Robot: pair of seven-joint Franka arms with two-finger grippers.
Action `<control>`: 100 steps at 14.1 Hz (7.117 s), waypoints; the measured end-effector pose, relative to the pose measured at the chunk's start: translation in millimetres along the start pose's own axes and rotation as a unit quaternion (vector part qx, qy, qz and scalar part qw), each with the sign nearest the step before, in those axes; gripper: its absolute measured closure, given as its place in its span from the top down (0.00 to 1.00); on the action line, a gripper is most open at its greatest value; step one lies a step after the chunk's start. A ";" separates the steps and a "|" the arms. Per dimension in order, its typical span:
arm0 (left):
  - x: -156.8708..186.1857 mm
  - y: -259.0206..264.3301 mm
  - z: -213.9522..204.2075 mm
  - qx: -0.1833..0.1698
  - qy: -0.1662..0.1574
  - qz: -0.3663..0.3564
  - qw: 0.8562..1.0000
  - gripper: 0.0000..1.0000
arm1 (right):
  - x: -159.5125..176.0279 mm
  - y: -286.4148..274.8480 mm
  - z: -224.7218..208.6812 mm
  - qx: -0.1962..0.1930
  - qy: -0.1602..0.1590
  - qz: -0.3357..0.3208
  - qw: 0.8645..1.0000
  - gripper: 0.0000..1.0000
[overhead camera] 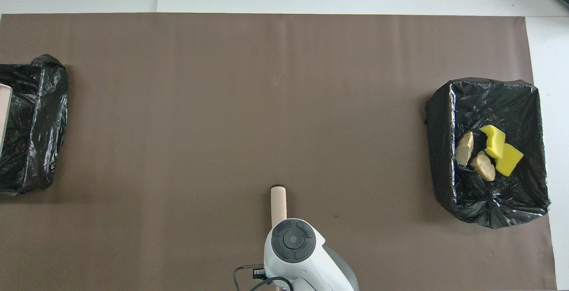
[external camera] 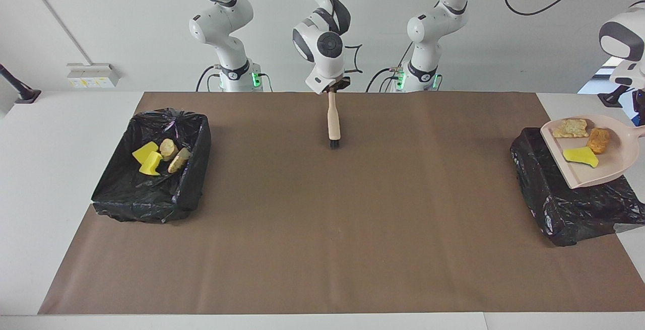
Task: Sweep and dump trash in bin
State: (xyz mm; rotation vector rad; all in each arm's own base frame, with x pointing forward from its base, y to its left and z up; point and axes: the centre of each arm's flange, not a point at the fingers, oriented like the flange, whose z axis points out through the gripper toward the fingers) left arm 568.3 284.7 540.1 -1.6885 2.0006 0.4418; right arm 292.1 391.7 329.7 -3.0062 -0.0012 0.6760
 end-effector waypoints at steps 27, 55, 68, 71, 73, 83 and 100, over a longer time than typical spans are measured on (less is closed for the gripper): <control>51.6 -24.6 -100.9 -0.046 -0.192 -0.078 0.977 0.31 | 124.6 280.7 -309.4 0.039 0.223 0.125 0.966 1.00; 645.4 -133.1 -228.7 -0.283 0.131 -0.659 0.684 0.31 | 64.0 414.2 -405.0 -0.018 0.225 0.077 0.971 1.00; 542.6 -151.9 -232.6 -0.282 0.141 -0.678 0.664 0.88 | 64.0 414.2 -405.0 -0.018 0.225 0.077 0.971 1.00; 430.2 -136.9 -244.1 -0.266 0.156 -0.702 0.642 1.00 | 64.0 414.2 -405.0 -0.018 0.225 0.077 0.971 1.00; 366.6 -119.0 -243.7 -0.241 0.167 -0.696 0.656 1.00 | 64.0 414.2 -405.0 -0.018 0.225 0.077 0.971 1.00; 215.0 0.3 -255.8 -0.231 0.164 -0.649 0.706 1.00 | 64.0 414.2 -405.0 -0.018 0.225 0.077 0.971 1.00; 199.4 -20.4 -276.2 -0.238 0.139 -0.670 0.689 1.00 | 64.0 414.2 -405.0 -0.018 0.225 0.077 0.971 1.00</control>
